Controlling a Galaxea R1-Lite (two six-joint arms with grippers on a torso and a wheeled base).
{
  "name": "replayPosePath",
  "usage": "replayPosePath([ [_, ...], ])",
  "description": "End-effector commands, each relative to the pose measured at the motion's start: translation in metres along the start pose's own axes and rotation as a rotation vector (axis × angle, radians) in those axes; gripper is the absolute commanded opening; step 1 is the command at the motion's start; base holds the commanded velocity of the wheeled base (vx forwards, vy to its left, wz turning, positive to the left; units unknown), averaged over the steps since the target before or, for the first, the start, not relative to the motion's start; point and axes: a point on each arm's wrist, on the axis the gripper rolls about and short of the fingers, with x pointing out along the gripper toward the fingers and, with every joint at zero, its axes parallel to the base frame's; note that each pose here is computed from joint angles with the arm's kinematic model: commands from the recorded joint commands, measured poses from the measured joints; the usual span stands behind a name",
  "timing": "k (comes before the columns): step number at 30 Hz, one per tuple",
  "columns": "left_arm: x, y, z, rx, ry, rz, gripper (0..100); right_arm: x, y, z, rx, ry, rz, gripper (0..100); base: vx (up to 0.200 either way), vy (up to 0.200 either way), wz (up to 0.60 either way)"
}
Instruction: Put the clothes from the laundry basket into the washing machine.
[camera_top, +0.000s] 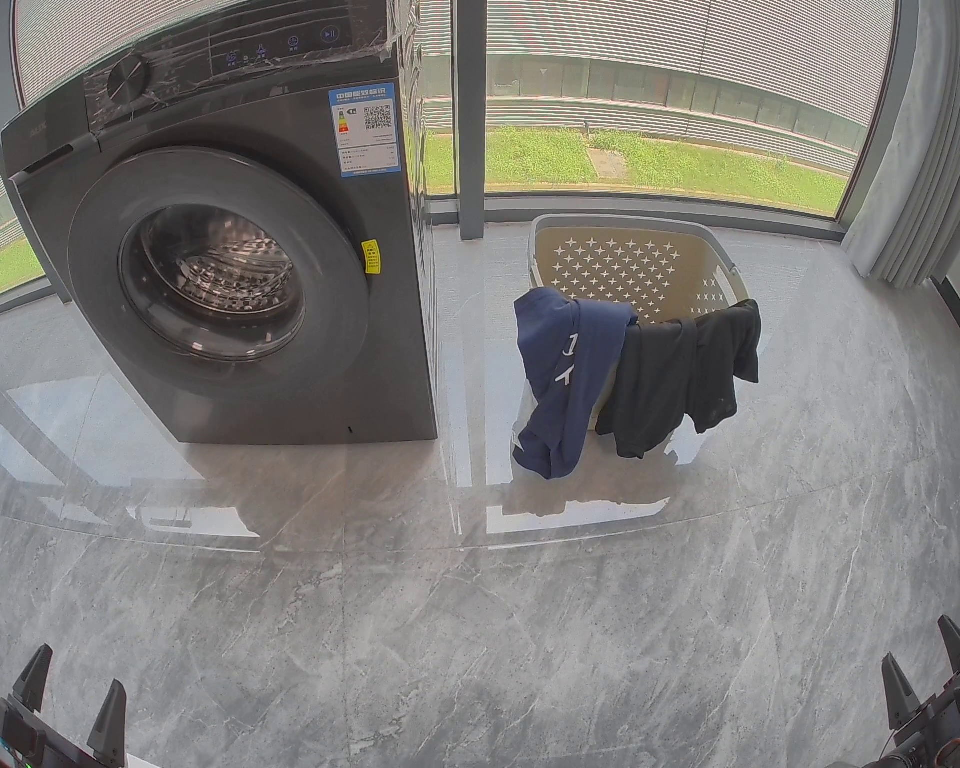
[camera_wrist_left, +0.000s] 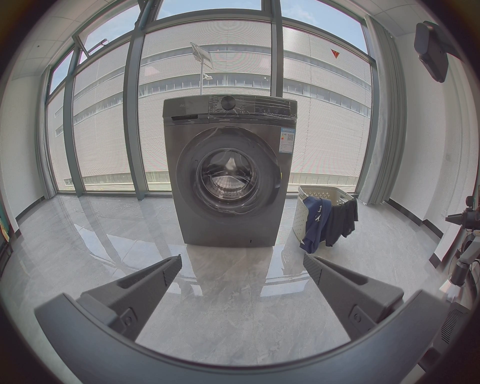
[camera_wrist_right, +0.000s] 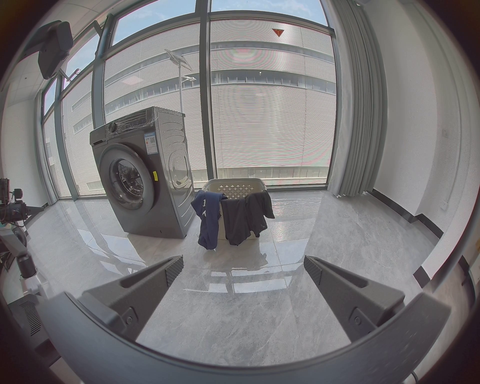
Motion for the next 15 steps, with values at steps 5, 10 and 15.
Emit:
replayPosePath([
  [5, 0.0000, 0.0002, -0.0052, 0.000, 0.001, 0.001, 100, -0.0004, 0.0000, -0.0036, 0.000, -0.006, 0.001, 100, 0.000, 0.000, 0.00],
  [10, 0.0000, 0.0002, -0.0052, 0.000, 0.001, 0.001, 100, -0.0004, 0.0000, -0.0036, 0.000, -0.006, 0.001, 100, 0.000, -0.080, 0.00],
  [15, 0.0000, 0.0002, -0.0052, 0.000, 0.001, 0.001, 100, -0.0004, 0.0000, -0.0036, 0.000, -0.006, 0.001, 100, 0.000, -0.200, 0.00],
])
